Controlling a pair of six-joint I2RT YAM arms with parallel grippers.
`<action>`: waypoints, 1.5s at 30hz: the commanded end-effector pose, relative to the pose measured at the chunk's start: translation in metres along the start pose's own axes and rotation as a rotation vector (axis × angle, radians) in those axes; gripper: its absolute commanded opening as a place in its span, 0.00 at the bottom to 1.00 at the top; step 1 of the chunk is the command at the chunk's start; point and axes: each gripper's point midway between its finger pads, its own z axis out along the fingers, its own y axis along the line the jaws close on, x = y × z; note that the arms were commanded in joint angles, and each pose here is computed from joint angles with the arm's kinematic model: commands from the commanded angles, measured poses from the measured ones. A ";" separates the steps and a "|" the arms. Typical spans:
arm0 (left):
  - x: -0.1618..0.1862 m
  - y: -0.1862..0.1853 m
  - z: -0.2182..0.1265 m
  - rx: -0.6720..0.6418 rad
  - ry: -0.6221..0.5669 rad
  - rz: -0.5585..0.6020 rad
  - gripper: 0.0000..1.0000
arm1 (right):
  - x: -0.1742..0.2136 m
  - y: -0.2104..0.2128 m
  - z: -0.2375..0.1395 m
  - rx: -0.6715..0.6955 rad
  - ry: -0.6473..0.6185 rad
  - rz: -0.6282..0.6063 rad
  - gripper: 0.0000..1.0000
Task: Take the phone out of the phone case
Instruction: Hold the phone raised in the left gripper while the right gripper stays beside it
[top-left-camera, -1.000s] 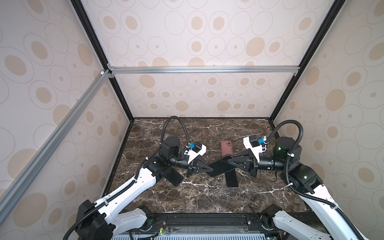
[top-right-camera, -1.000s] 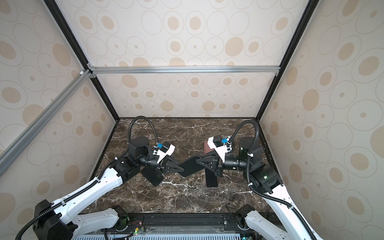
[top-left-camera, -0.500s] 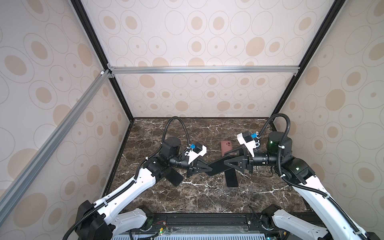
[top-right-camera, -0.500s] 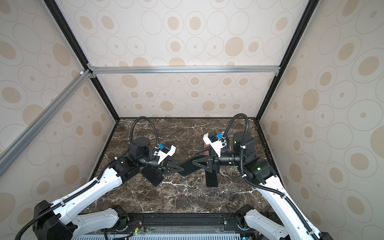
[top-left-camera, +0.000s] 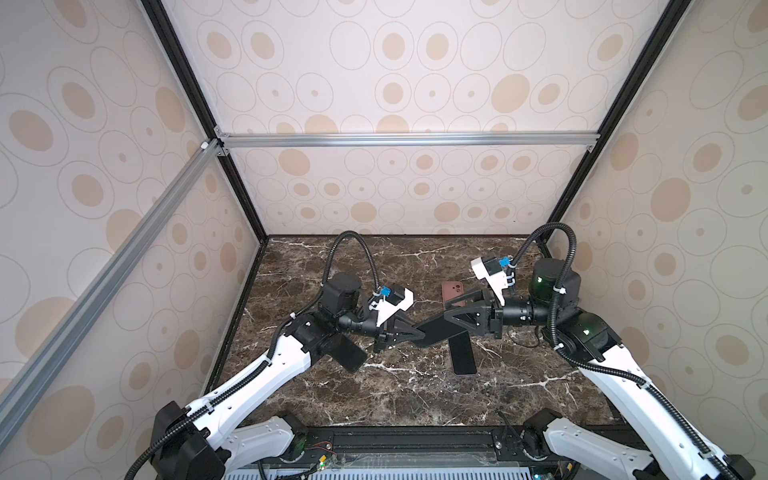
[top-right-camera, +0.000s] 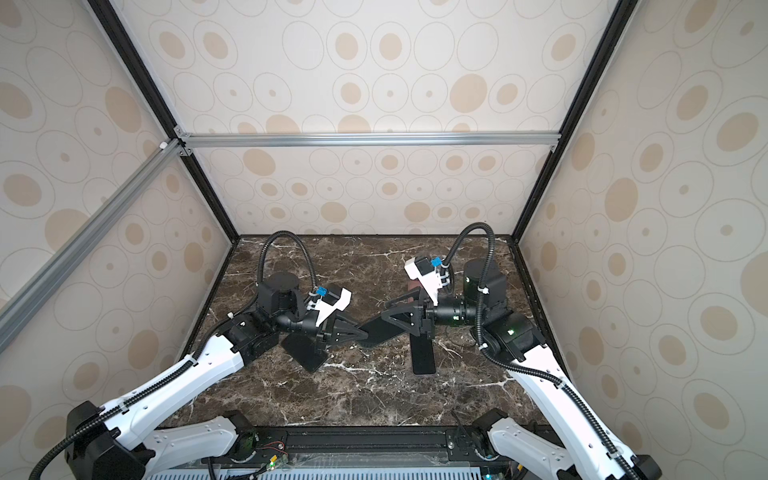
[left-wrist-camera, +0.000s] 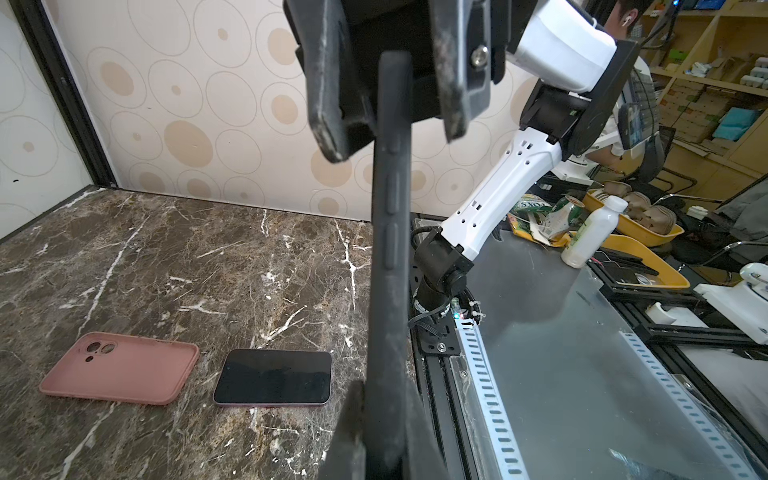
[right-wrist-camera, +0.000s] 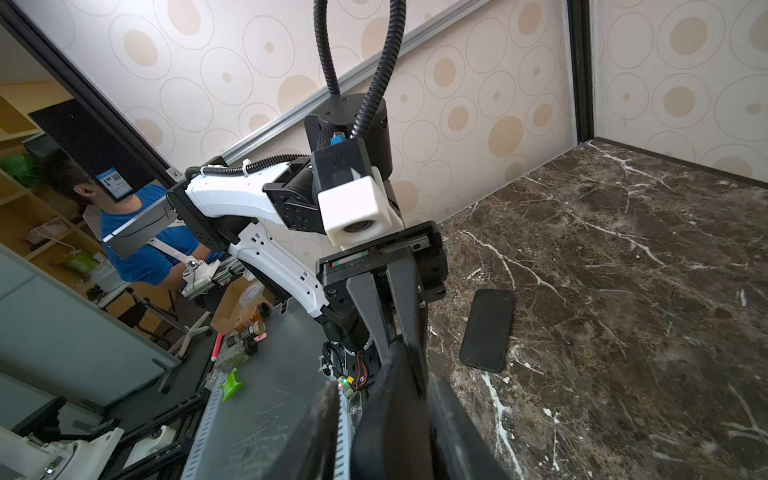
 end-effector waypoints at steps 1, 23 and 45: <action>-0.037 -0.012 -0.007 0.014 -0.075 0.136 0.00 | -0.003 0.002 0.001 -0.026 -0.012 0.018 0.34; -0.045 -0.011 -0.010 -0.005 -0.100 0.155 0.00 | -0.001 -0.004 0.005 -0.025 -0.027 0.047 0.42; -0.063 0.010 -0.020 -0.188 -0.140 0.219 0.00 | -0.002 -0.034 0.013 0.067 -0.043 0.318 0.26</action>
